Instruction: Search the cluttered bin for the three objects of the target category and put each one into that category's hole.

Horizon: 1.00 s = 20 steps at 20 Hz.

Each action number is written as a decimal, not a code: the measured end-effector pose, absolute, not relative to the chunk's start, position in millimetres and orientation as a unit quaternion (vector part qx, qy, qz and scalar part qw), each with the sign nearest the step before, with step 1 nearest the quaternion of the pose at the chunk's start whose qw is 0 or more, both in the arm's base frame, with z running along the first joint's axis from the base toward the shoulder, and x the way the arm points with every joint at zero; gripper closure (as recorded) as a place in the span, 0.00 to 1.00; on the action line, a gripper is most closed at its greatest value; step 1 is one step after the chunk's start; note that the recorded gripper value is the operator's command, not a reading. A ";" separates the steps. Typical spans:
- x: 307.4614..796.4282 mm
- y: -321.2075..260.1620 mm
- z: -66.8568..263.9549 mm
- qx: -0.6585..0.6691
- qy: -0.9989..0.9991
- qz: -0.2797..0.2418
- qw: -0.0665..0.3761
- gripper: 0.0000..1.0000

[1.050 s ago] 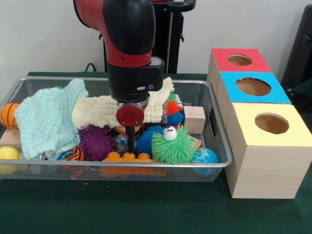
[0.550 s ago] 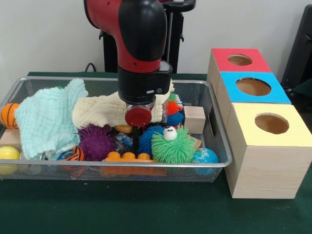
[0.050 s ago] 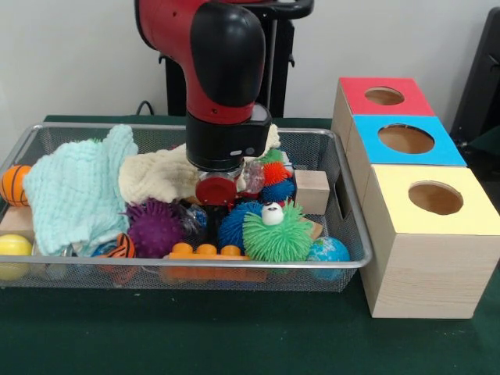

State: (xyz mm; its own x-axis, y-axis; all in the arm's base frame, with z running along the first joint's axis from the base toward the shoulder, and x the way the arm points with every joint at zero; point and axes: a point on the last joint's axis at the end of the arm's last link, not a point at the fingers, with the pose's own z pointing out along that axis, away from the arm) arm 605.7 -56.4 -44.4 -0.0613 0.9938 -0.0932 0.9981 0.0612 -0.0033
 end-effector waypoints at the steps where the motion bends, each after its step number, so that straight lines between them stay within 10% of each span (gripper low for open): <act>1: 605.8 -57.4 -44.3 0.684 0.728 -0.034 0.034 0.00; 20: 592.1 -83.6 -41.9 0.663 0.739 -0.098 0.067 0.00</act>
